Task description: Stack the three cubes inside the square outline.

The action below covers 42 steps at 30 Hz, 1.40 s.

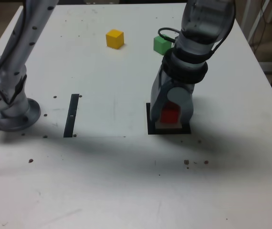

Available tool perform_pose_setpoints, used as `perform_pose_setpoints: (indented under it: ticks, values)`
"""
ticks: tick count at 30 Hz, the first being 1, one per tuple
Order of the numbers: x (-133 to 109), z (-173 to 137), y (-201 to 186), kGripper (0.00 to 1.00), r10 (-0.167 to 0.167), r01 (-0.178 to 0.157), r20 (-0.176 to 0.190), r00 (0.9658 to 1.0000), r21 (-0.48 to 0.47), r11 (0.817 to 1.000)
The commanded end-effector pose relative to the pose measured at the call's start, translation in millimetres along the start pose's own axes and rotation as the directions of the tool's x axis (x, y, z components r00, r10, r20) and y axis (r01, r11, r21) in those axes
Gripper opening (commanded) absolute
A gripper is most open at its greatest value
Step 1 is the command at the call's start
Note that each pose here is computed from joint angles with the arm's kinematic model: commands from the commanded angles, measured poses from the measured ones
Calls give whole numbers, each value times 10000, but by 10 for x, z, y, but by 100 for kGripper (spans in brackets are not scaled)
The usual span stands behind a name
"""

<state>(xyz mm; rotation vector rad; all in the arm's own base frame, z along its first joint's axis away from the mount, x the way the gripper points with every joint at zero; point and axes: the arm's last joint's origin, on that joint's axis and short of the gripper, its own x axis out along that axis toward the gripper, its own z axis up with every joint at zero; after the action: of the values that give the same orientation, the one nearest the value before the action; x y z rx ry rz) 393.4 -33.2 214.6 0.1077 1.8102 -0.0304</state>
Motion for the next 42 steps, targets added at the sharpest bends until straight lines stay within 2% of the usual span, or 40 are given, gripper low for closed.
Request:
perform_pose_setpoints:
  ticks: [1, 5, 10, 13, 17, 26, 33, 42]
  values:
    - [8, 14, 5, 33, 15, -15, 8, 10000, 2, 10000]
    - [-17, -8, 6, 46, 8, -8, 55, 10000, 10, 10000]
    - [-77, -70, 8, 83, -2, 1, 129, 9999, 13, 10000]
    - [-87, -87, 9, 98, 8, -8, 121, 9999, 13, 10000]
    - [-120, -117, 11, 100, 31, -31, 212, 9998, 12, 10000]
    - [-314, -261, -28, 100, 187, -188, 676, 9975, 12, 9998]
    - [-451, -395, -150, 100, 485, -484, 729, 9962, -37, 9988]
    - [-768, -730, -385, 100, 660, -676, 791, 9947, 177, 9976]
